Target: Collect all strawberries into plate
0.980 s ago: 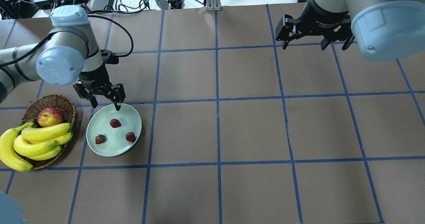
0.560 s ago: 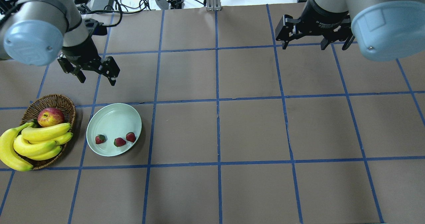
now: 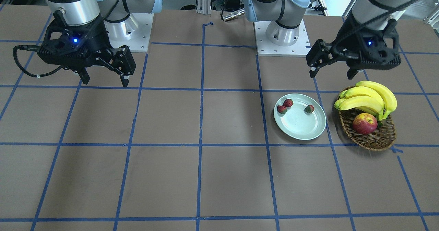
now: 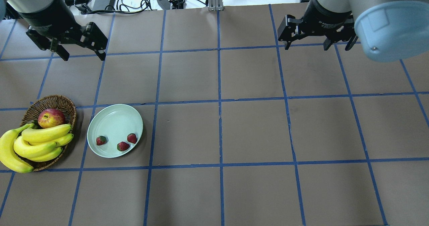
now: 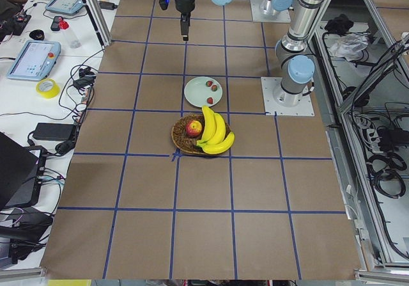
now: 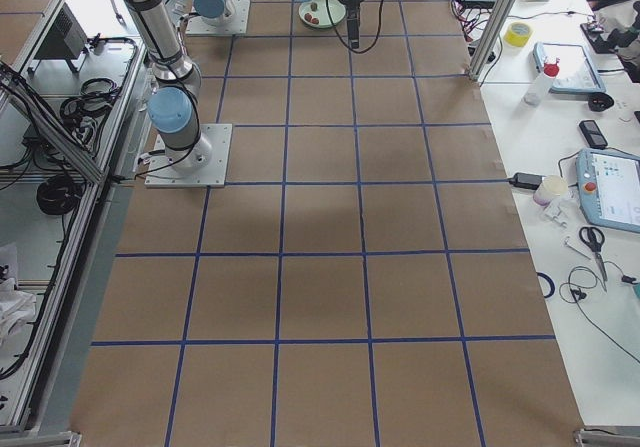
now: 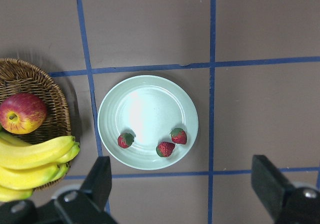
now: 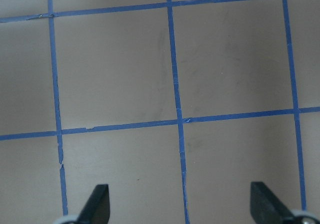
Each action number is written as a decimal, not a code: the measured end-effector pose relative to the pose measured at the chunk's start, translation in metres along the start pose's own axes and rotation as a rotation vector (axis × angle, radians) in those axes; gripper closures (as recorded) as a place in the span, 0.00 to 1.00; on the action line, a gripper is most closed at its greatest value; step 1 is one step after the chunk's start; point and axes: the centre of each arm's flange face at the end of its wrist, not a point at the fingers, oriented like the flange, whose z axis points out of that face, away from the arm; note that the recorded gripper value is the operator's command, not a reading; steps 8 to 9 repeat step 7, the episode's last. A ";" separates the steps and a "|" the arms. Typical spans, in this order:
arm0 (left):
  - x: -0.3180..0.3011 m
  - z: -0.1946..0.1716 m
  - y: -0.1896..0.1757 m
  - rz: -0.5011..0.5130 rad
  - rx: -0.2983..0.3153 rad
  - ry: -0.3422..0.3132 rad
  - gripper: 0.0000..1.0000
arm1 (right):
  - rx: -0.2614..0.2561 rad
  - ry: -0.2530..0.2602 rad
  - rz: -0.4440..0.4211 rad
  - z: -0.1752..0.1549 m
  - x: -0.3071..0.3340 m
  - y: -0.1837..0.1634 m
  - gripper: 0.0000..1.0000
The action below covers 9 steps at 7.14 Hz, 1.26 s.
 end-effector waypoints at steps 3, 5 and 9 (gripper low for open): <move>0.017 0.020 0.009 0.019 -0.043 0.010 0.00 | -0.002 0.001 0.000 0.001 0.000 0.000 0.00; 0.033 0.044 0.013 0.004 -0.036 0.006 0.00 | -0.001 0.001 0.000 0.001 0.000 0.000 0.00; 0.047 0.048 0.015 0.009 -0.015 0.002 0.00 | -0.001 0.001 0.000 0.001 0.000 0.000 0.00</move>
